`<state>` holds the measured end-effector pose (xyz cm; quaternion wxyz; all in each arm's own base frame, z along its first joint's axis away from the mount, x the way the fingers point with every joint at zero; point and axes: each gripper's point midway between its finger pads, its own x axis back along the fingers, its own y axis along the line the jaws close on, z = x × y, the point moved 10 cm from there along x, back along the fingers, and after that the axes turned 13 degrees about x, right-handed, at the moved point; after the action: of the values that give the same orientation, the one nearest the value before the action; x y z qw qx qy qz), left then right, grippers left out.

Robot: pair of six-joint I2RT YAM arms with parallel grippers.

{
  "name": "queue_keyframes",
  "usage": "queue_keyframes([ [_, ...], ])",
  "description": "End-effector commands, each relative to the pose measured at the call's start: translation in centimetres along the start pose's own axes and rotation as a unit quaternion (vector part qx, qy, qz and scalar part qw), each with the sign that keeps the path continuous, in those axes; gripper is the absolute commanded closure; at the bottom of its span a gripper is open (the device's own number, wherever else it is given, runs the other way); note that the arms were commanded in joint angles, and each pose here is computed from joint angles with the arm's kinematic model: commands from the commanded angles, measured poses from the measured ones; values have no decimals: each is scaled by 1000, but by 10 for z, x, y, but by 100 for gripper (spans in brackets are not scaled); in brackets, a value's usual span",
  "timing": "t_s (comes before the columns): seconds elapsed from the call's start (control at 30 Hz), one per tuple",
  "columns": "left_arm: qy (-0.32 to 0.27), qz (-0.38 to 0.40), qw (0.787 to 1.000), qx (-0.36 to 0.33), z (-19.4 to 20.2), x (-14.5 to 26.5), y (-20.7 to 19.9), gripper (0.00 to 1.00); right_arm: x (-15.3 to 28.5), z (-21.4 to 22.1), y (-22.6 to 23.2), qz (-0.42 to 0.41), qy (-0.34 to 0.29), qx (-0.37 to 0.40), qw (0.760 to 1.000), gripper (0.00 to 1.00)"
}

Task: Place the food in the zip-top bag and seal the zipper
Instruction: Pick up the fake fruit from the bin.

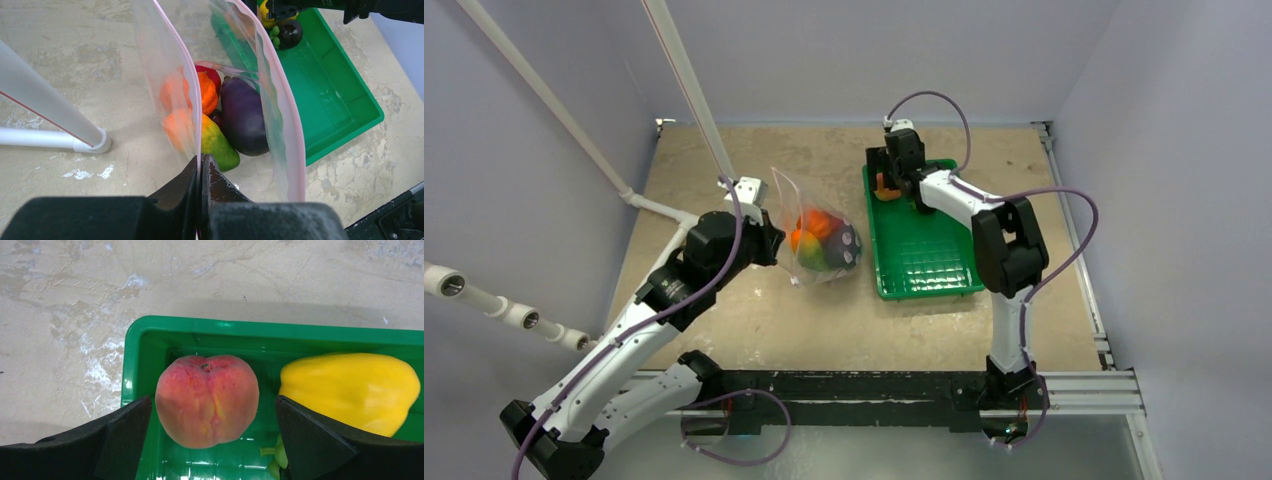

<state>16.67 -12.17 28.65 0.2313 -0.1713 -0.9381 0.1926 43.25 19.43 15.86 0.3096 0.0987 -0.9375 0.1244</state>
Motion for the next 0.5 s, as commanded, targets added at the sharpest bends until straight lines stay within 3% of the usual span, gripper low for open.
queue_keyframes([
  [0.0,-7,0,1000,-9,-2,-2,1,100,-2,-26,-4,-2,-44,-15,999,5],
  [0.23,-8,0,1000,-9,-2,-2,1,100,-16,-18,-3,-3,-31,-21,999,15],
  [0.47,-10,1,1000,-9,-2,-1,1,100,-3,-23,-7,4,-36,-26,999,43],
])
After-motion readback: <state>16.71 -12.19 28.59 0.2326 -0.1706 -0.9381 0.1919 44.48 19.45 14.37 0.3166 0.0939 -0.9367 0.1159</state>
